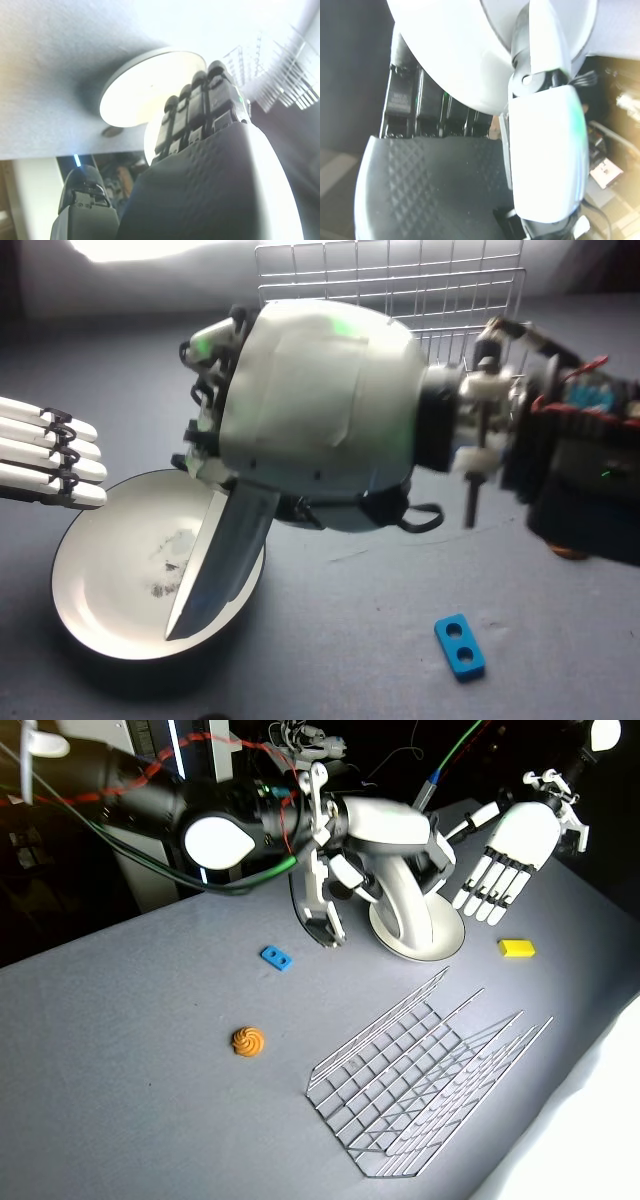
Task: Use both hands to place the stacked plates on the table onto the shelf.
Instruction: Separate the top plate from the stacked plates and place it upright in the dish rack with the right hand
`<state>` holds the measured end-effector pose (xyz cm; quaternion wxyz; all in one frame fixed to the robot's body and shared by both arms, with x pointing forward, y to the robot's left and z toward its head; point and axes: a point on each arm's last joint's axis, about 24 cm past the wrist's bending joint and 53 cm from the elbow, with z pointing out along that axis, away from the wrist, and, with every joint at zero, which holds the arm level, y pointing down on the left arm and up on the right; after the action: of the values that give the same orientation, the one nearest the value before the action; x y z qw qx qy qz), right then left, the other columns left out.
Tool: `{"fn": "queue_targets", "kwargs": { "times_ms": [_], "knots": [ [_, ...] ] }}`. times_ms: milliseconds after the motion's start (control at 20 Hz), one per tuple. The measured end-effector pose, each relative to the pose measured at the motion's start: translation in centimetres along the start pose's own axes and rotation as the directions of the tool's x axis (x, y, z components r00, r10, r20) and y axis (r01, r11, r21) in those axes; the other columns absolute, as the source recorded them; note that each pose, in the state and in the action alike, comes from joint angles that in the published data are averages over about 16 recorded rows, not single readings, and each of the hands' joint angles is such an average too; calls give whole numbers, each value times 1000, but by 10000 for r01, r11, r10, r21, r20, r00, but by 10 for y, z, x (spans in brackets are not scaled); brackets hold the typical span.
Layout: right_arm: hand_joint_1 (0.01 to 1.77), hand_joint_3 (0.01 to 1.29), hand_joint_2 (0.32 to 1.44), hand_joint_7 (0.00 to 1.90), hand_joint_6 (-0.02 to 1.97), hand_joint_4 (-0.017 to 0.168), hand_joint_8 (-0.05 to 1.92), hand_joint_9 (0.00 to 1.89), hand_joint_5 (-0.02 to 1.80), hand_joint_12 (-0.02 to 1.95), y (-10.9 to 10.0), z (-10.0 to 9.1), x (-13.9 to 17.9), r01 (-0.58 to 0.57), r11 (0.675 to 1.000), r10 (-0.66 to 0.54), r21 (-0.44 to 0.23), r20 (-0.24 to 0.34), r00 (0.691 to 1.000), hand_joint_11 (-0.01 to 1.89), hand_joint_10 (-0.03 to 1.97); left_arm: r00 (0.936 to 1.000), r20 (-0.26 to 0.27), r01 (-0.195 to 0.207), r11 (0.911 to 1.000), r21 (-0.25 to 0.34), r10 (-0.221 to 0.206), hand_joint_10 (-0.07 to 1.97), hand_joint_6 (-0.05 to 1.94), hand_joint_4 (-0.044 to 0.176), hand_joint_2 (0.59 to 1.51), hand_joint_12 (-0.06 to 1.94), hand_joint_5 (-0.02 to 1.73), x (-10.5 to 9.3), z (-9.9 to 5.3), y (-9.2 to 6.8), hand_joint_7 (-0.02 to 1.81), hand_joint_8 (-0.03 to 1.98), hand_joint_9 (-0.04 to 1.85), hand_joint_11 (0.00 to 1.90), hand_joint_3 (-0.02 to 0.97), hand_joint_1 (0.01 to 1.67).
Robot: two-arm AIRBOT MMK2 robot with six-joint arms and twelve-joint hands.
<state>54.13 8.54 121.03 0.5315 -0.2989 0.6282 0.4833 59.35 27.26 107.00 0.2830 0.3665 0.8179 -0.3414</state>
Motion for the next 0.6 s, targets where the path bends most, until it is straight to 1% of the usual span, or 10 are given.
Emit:
{"fn": "queue_targets", "kwargs": {
  "times_ms": [150, 300, 450, 600],
  "knots": [
    [1225, 15, 959, 1114, 701, -1, 905, 983, 1062, 1595, -1, -10, -25, -760, 9971, 759, 31, 249, 9968, 620, 1015, 10000, 0, -37, 10000, -34, 37, 7, 8, 5, 1066, 9, 21, 1, -2, 1, 16, -13, 22, 15, 20, 20],
    [1225, 15, 958, 1111, 715, 0, 914, 981, 1058, 1586, -9, -19, -50, -1869, 9820, 1852, 266, 562, 9811, 619, 999, 10000, 3, -58, 10000, -55, 58, 7, 8, 5, 1068, 9, 21, 2, -2, 2, 18, -13, 22, 14, 20, 20],
    [1228, 15, 958, 1113, 721, 0, 920, 983, 1055, 1581, -27, -29, -75, -3228, 9442, 3156, 655, 1003, 9436, 623, 984, 10000, 9, -45, 10000, -79, 45, 7, 8, 5, 1069, 10, 21, 3, -2, 3, 18, -13, 22, 15, 19, 19],
    [1231, 14, 958, 1115, 732, -1, 928, 981, 1048, 1591, -50, -39, -96, -4512, 8860, 4328, 1066, 1590, 8874, 625, 988, 10000, 9, 0, 10000, -93, 0, 7, 7, 6, 1071, 10, 21, 3, -1, 2, 19, -13, 22, 15, 19, 19]
  ]
}}
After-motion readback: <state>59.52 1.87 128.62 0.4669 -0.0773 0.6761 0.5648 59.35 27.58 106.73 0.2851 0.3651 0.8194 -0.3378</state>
